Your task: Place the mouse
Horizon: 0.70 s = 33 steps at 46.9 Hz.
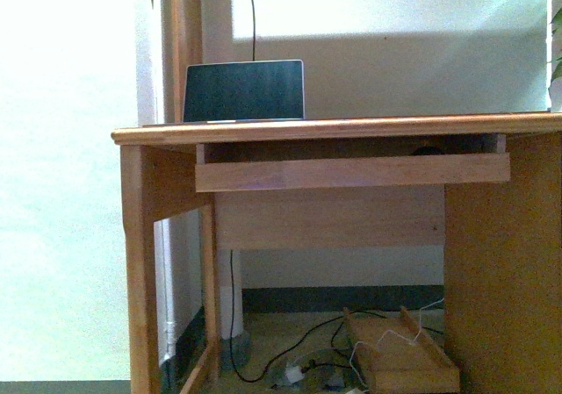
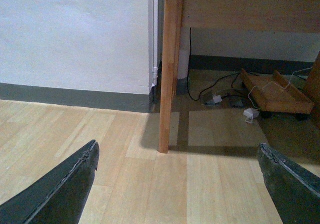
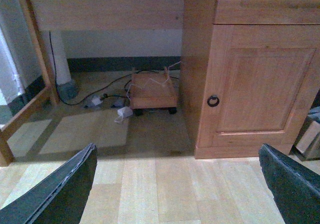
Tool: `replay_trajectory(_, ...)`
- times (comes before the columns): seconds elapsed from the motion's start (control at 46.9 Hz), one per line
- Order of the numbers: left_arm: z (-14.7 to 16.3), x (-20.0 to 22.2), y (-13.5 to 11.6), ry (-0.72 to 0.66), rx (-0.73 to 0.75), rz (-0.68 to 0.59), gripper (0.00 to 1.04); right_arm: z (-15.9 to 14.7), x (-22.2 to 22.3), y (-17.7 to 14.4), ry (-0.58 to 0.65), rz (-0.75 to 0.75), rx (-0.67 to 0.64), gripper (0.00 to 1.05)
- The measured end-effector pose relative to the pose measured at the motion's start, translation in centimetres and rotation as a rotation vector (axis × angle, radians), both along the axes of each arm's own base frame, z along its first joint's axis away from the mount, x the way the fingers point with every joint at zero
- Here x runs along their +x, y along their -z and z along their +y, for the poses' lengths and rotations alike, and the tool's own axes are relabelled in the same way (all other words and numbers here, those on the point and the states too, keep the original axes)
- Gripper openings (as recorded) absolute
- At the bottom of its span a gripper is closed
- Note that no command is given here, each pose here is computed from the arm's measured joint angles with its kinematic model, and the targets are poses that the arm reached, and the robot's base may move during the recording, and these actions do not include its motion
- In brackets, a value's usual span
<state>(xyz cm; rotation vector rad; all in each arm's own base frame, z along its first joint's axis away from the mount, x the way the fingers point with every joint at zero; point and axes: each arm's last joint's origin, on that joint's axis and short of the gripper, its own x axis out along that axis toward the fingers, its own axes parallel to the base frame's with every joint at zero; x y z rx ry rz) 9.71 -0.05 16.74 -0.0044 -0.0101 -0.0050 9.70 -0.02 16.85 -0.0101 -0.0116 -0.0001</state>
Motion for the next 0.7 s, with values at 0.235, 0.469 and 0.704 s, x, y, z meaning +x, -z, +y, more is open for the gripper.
replay_trajectory(0.235,0.0,0.0,0.01,0.0,0.0,0.0,0.97,0.0,0.0,0.0,0.0,0.0,0.0,0.97)
replay_trajectory(0.469,0.0,0.0,0.01,0.0,0.0,0.0,0.97,0.0,0.0,0.0,0.0,0.0,0.0,0.97)
replay_trajectory(0.704,0.0,0.0,0.01,0.0,0.0,0.0,0.97,0.0,0.0,0.0,0.0,0.0,0.0,0.97)
